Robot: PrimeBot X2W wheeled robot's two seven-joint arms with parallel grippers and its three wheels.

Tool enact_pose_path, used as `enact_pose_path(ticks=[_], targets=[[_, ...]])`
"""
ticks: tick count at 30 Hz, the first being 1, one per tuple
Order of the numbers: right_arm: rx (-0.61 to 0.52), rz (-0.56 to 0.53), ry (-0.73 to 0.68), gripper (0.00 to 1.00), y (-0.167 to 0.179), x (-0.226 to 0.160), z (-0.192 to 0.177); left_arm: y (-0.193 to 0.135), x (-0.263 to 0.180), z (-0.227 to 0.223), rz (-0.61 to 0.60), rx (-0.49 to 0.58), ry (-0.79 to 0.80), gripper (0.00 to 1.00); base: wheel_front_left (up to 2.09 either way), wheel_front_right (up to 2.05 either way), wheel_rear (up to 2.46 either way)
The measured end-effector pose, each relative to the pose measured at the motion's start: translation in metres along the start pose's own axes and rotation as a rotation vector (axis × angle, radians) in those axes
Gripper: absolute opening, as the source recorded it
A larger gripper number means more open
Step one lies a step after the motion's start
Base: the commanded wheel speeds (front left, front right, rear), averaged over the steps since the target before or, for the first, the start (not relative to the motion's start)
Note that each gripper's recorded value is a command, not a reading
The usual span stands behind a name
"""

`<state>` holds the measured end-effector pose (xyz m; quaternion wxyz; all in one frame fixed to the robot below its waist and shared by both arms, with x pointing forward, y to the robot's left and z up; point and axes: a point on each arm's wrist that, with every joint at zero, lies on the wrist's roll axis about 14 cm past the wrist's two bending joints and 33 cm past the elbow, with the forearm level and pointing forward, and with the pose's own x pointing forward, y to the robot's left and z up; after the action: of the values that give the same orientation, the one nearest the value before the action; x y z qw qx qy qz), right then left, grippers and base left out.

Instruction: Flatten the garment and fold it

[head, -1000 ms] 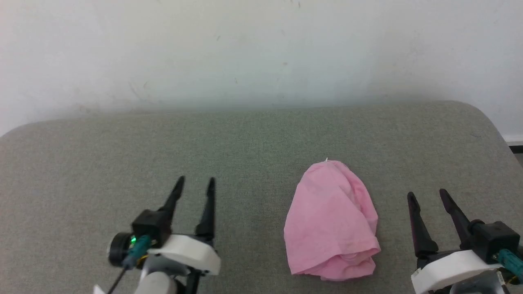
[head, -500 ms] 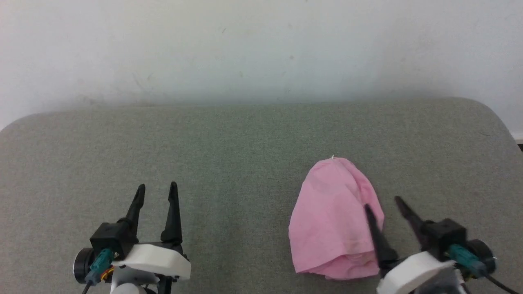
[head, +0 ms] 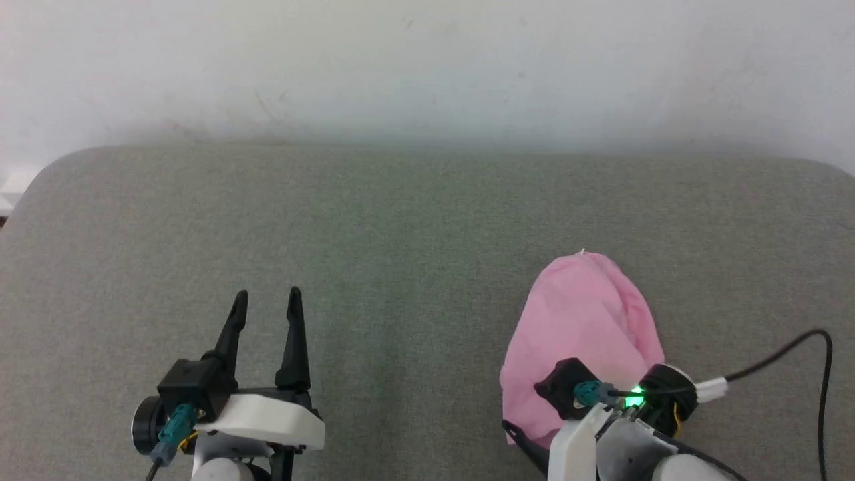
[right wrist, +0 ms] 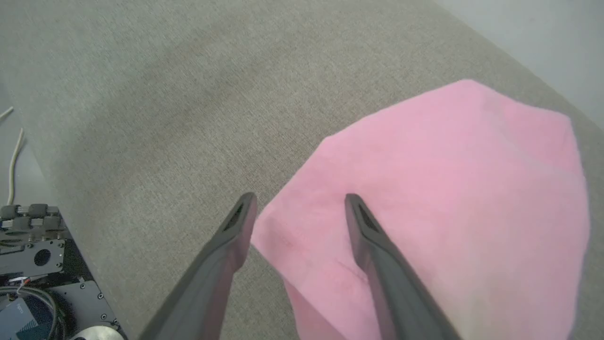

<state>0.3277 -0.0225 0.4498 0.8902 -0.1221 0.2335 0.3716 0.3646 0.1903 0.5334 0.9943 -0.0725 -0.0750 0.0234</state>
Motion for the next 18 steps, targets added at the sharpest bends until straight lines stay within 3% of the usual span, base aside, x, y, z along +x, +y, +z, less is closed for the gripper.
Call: enact_pose_path(ticks=[10, 11, 13, 18], targets=[[-0.020, 0.127, 0.346, 1.00, 0.014, 0.022, -0.076, 0.009, -0.002, -0.006, 0.046, -0.010, 0.013, 1.00, 0.00, 0.00, 0.00], [-0.020, 0.134, 0.368, 0.87, 0.015, 0.023, -0.077, 0.008, -0.002, -0.006, 0.042, -0.014, 0.013, 1.00, 0.00, 0.00, 0.00], [0.009, 0.140, 0.390, 0.00, 0.016, 0.023, -0.079, 0.008, -0.002, -0.005, 0.044, -0.017, 0.011, 1.00, 0.00, 0.00, 0.00], [0.010, 0.130, 0.342, 0.00, 0.015, 0.024, -0.068, 0.005, -0.001, -0.003, 0.035, -0.020, 0.004, 1.00, 0.00, 0.00, 0.00]])
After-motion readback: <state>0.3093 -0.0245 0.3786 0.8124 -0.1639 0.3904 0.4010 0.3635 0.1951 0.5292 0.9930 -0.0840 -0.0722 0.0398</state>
